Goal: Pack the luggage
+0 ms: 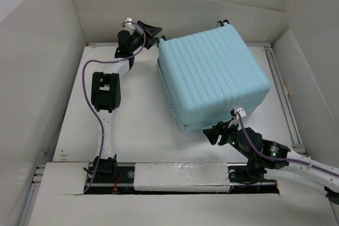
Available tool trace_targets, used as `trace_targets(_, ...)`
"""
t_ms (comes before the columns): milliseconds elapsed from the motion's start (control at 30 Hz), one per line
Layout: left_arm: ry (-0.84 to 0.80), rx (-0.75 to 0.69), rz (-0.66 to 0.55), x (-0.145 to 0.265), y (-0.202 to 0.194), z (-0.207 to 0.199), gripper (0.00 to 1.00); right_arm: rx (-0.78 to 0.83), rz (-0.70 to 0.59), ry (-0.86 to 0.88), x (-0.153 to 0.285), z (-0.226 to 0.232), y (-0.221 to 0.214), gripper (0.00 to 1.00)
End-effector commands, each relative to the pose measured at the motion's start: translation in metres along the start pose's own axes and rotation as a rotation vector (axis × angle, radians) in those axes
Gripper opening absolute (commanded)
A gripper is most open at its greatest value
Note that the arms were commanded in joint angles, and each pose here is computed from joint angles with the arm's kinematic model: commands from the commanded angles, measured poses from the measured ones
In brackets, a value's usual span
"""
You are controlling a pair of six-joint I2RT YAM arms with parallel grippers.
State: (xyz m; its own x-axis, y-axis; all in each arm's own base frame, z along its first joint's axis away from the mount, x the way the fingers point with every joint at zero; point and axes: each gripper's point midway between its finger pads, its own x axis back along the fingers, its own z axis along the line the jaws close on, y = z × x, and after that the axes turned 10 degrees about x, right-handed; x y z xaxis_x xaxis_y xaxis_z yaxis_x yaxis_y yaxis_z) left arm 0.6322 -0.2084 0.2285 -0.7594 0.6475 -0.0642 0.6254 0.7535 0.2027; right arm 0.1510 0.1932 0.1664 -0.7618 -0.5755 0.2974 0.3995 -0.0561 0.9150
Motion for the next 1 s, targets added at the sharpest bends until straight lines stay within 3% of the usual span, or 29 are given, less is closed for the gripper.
trace_targets(0,-0.034,-0.031,0.051,-0.010,-0.009,-0.016,0.99,-0.002,-0.041,0.023,-0.004,0.007,0.011,0.62)
trace_targets(233,-0.026,0.023,0.110,-0.020,-0.035,-0.008,0.99,-0.033,-0.116,-0.056,-0.001,-0.005,0.033,0.71)
trace_targets(367,-0.039,0.051,0.119,-0.016,-0.045,-0.009,0.90,-0.040,-0.137,-0.084,-0.001,-0.006,0.044,0.72)
trace_targets(567,-0.146,0.056,0.119,-0.004,-0.054,-0.047,0.16,-0.053,-0.140,-0.217,0.003,-0.029,0.047,0.73)
trace_targets(633,-0.128,0.054,0.106,0.006,-0.057,-0.050,0.03,-0.060,-0.138,-0.244,0.005,-0.034,0.047,0.73)
trace_targets(933,-0.116,0.097,-0.071,0.126,-0.023,-0.027,0.00,0.001,-0.050,-0.186,-0.025,-0.027,0.035,0.71)
trace_targets(967,-0.068,0.150,-0.086,0.147,-0.033,-0.003,0.00,0.007,-0.047,-0.187,-0.035,-0.026,0.036,0.70)
